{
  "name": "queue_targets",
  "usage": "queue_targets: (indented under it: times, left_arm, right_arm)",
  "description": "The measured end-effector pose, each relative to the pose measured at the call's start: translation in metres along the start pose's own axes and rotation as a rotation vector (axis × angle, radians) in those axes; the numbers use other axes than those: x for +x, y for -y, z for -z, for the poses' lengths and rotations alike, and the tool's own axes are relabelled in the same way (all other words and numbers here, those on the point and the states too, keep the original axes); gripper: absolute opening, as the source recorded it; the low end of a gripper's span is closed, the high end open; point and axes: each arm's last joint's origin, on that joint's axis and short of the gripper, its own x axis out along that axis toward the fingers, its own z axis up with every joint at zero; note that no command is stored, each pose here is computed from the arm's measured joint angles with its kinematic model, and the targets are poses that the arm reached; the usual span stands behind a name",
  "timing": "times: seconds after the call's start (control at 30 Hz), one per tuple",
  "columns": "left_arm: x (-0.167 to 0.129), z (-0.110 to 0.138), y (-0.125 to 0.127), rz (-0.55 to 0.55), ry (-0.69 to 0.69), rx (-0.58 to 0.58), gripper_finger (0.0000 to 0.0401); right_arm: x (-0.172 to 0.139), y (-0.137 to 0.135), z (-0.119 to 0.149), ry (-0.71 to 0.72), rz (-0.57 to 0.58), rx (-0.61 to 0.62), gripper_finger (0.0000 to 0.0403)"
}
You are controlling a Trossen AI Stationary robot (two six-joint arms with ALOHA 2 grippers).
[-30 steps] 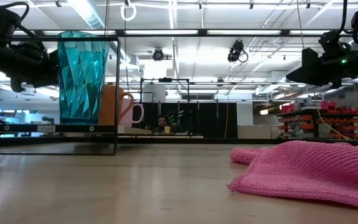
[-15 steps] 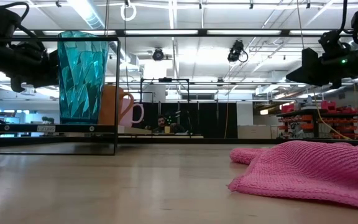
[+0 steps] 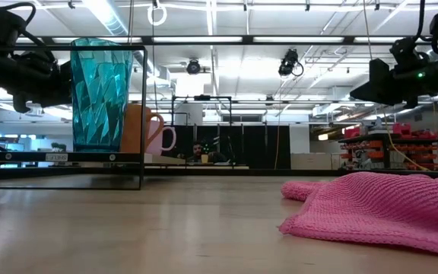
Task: Stack small to large cups/mugs on shelf
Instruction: Return to Home Position
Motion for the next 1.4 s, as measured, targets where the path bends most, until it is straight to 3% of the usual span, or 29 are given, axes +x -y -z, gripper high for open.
queue_targets:
  times: [1.4]
  left_arm:
    - [0.0,0.0,0.0,0.0,0.0,0.0,0.008]
  right_arm:
    - [0.0,0.0,0.0,0.0,0.0,0.0,0.0087]
